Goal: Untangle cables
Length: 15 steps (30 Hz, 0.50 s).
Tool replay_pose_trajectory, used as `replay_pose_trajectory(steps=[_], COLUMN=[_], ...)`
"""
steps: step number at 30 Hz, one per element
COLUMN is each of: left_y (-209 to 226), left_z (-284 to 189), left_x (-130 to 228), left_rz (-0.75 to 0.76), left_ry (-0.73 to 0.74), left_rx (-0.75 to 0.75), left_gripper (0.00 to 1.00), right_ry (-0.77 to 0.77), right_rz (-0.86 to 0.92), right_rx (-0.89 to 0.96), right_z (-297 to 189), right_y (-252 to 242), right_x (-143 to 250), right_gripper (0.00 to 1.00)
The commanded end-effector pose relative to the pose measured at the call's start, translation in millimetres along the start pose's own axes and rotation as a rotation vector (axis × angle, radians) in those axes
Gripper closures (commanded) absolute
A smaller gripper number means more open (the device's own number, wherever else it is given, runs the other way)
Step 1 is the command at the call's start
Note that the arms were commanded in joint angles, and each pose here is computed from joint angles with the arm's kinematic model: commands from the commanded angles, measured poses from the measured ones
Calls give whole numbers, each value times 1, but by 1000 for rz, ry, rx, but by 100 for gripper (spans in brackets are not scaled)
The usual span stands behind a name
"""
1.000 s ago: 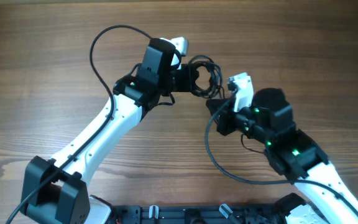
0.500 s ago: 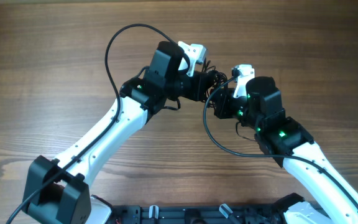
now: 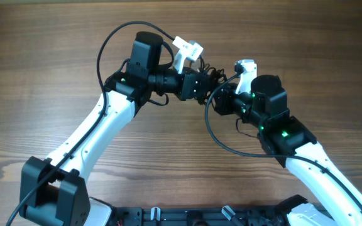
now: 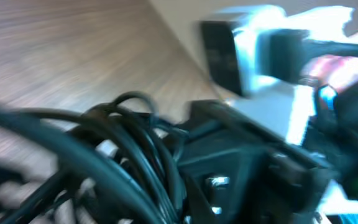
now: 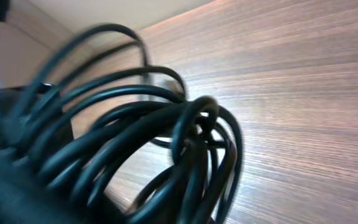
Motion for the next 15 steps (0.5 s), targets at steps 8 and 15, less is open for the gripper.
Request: replay_pose_trajectory(steps=[8,15], left_y=[10,-5], left_z=[-48,-56], left_x=[-3,0], left_rz=[-71,-52], left_ry=[-17,22], left_rx=[132,301], left_gripper=[96,96], right_ry=[-56,13], right_rz=[98,-124], right_rx=[-171,-196], right_z=[-60,-82], right_y=[-29,-75], right_x=[-37,-20], right_gripper=[14,6])
Point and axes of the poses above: each gripper's point midway between its finger pads, its own z axis out along the fingers, its own y axis along the line the jaws close on, x = y × z, the point moved 7 cm from there along -z, back along the fingers, and after that the axes turned 6 degrees about -z, right-handed, at the moved point
